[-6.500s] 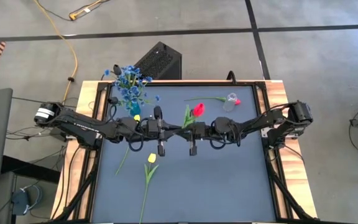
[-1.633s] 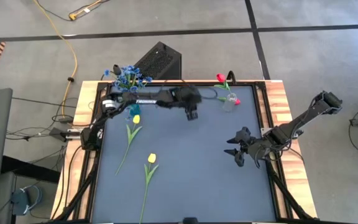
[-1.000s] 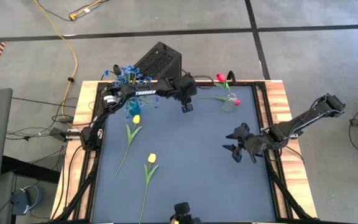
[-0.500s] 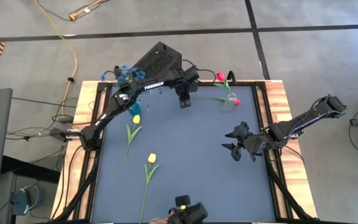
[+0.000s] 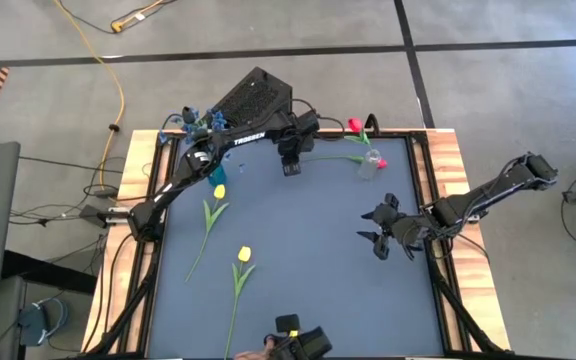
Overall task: Sort flowers into vase by color
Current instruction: Put the red tulip into the transparent vase
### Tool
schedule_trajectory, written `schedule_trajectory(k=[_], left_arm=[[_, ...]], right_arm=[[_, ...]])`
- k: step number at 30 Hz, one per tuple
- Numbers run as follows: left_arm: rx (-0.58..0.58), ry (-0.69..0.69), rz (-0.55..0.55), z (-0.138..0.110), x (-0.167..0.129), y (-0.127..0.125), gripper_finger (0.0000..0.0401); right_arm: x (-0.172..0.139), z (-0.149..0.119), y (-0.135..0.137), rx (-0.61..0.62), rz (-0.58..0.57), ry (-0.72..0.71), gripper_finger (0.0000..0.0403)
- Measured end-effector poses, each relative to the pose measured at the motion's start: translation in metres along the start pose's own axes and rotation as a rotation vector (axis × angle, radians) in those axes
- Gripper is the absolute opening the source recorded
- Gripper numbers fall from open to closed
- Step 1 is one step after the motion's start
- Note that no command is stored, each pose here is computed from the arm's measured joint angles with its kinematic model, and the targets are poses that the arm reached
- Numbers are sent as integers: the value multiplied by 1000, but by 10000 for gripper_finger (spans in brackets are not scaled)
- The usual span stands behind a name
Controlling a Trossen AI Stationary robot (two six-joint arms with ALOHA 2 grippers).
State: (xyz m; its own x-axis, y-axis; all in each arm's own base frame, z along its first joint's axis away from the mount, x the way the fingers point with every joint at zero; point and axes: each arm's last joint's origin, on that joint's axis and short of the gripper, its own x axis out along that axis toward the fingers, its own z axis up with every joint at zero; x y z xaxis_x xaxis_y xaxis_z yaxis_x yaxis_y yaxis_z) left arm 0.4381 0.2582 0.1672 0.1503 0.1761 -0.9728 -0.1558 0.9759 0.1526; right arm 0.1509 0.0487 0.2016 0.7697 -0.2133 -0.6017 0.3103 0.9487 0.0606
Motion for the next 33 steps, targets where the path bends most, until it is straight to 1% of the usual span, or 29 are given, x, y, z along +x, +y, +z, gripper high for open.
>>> schedule_trajectory(k=[2,4,7,9,12,15,17,20,23,28,30,33], left_arm=[[-2,3,15,0,0,1,90],[-22,-10,8,2,-6,1,90],[-42,-80,9,7,-26,1,90],[-30,-126,20,10,-40,-1,90],[-24,-223,10,16,-61,-2,90],[-29,-371,-21,20,-92,-1,90],[-41,-475,-35,21,-119,1,90],[-60,-565,-39,17,-151,2,90],[-74,-645,-22,13,-179,1,90],[-87,-850,34,-3,-249,0,90],[-94,-902,47,-12,-270,-2,90],[-90,-987,57,-27,-303,-5,90]], right_arm=[[0,0,0,-3,-1,0,270],[1,1,-1,5,-7,-3,270],[-1,7,-3,12,0,15,270],[-4,11,-5,13,14,53,270],[-11,23,-8,23,-9,81,270],[-20,35,-13,35,-44,109,270],[-27,43,-16,47,-42,142,270],[-39,56,-20,64,-47,168,270],[-50,75,-24,72,-69,114,270],[-70,108,-35,127,-104,-1,270],[-78,119,-41,130,-150,-56,270],[-90,136,-51,152,-262,-191,270]])
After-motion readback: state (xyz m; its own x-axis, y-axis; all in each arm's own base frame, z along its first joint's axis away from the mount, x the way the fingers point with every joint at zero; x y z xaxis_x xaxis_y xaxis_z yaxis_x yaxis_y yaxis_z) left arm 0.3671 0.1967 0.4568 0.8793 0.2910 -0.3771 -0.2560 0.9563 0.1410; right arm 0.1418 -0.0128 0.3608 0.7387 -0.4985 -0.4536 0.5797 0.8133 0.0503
